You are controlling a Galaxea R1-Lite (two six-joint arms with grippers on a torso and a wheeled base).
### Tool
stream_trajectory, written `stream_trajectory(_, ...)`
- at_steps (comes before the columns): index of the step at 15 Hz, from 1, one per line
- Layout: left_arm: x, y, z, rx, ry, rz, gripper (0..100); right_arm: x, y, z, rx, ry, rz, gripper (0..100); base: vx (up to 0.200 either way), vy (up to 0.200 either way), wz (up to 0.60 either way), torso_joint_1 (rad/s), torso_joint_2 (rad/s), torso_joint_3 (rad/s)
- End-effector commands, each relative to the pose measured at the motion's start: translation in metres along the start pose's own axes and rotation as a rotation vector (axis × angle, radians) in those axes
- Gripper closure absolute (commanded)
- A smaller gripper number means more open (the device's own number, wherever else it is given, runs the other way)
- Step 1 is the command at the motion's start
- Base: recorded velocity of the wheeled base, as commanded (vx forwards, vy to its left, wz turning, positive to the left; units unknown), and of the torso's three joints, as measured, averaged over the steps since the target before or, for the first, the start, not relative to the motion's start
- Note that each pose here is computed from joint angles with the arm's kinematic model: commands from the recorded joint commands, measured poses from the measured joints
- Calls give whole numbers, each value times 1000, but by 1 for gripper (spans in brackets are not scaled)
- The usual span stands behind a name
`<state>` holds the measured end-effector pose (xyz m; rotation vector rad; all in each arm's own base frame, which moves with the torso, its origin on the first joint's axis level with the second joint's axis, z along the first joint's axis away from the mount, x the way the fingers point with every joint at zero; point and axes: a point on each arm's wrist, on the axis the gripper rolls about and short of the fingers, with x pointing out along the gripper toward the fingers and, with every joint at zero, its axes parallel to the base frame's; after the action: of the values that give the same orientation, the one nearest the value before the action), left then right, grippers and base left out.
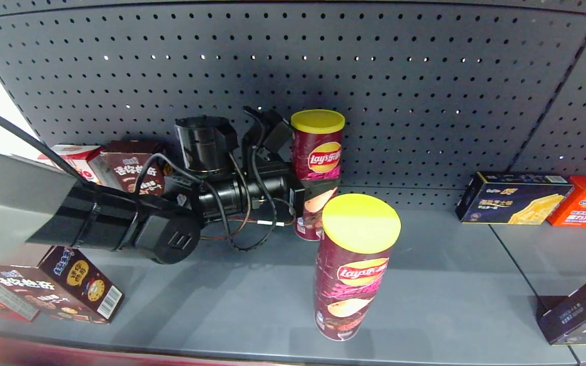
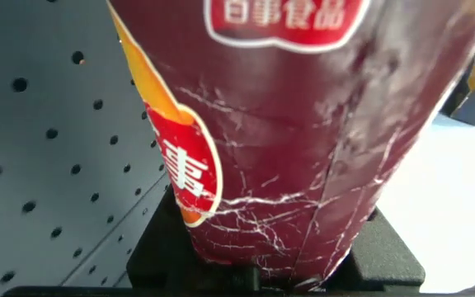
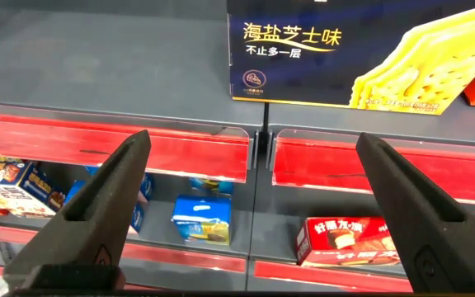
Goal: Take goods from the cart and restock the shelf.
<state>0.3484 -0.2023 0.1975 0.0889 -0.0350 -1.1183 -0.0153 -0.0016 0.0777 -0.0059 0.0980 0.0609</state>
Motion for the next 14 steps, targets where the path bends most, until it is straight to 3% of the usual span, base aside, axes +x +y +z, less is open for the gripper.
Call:
stream_trajectory(1,10,4,-5,2,-3,-6,100,0,0,0,0,3,1,0,0,0,0,0,0,0)
stream_trajectory(12,29,8,-26,7,2,-16,100,0,0,0,0,3,1,0,0,0,0,0,0,0)
stream_trajectory(14,29,8,-27,29,-3,-15,100,0,0,0,0,3,1,0,0,0,0,0,0,0)
